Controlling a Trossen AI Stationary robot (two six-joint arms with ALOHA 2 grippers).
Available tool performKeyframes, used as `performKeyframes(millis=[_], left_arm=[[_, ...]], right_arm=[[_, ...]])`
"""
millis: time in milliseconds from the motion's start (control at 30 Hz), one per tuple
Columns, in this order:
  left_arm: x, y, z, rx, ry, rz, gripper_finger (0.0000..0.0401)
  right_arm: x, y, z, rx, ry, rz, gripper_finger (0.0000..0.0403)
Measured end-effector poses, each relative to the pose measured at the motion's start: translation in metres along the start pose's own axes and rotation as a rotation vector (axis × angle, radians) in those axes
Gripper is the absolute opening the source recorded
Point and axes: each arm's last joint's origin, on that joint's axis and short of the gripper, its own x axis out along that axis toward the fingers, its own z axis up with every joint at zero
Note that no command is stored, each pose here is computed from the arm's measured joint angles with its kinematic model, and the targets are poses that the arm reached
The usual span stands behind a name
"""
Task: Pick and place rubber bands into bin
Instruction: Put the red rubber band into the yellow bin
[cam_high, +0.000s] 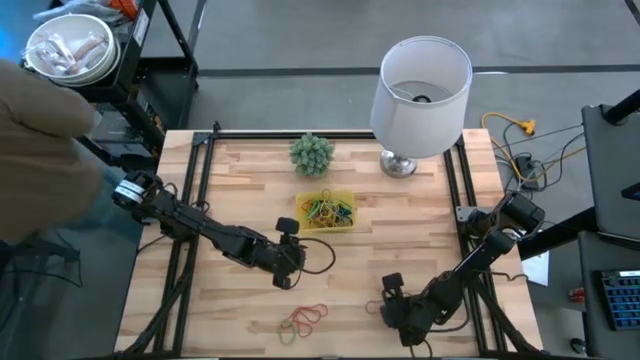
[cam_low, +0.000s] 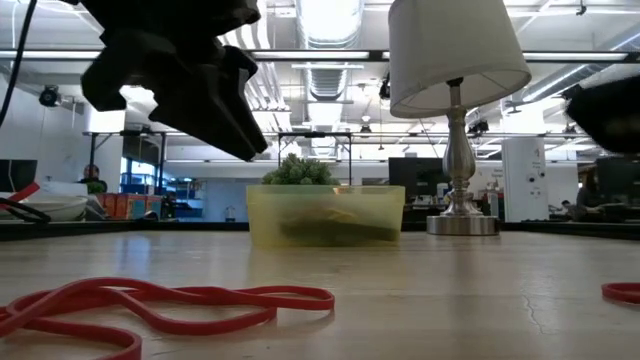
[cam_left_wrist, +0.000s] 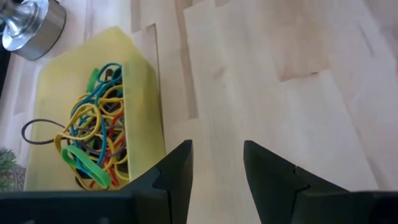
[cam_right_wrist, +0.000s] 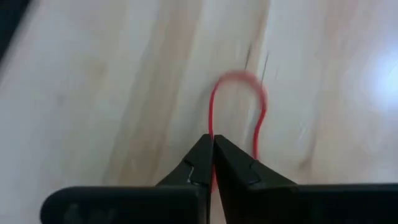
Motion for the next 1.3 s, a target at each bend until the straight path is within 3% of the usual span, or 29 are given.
performKeyframes(millis=[500, 667, 933, 1300], left_arm=[[-0.016, -0.023, -0.005, -0.009, 0.021, -0.057, 0.0128], [-0.022, -0.030, -0.009, -0.035, 0.037, -0.074, 0.0128], [-0.030, -0.041, -0.010, -0.006, 0.021, -0.103, 0.0128], [-0.032, -0.049, -0.016, 0.023, 0.028, -0.119, 0.0128]], right_arm=[[-0.055, -0.004, 0.077, -0.402, -0.148, -0.518, 0.0008], [-0.064, -0.022, 0.106, -0.473, -0.146, -0.599, 0.0008], [-0.060, -0.085, 0.140, -0.480, -0.054, -0.697, 0.0008], [-0.049, -0.205, 0.157, -0.292, 0.056, -0.682, 0.0008]])
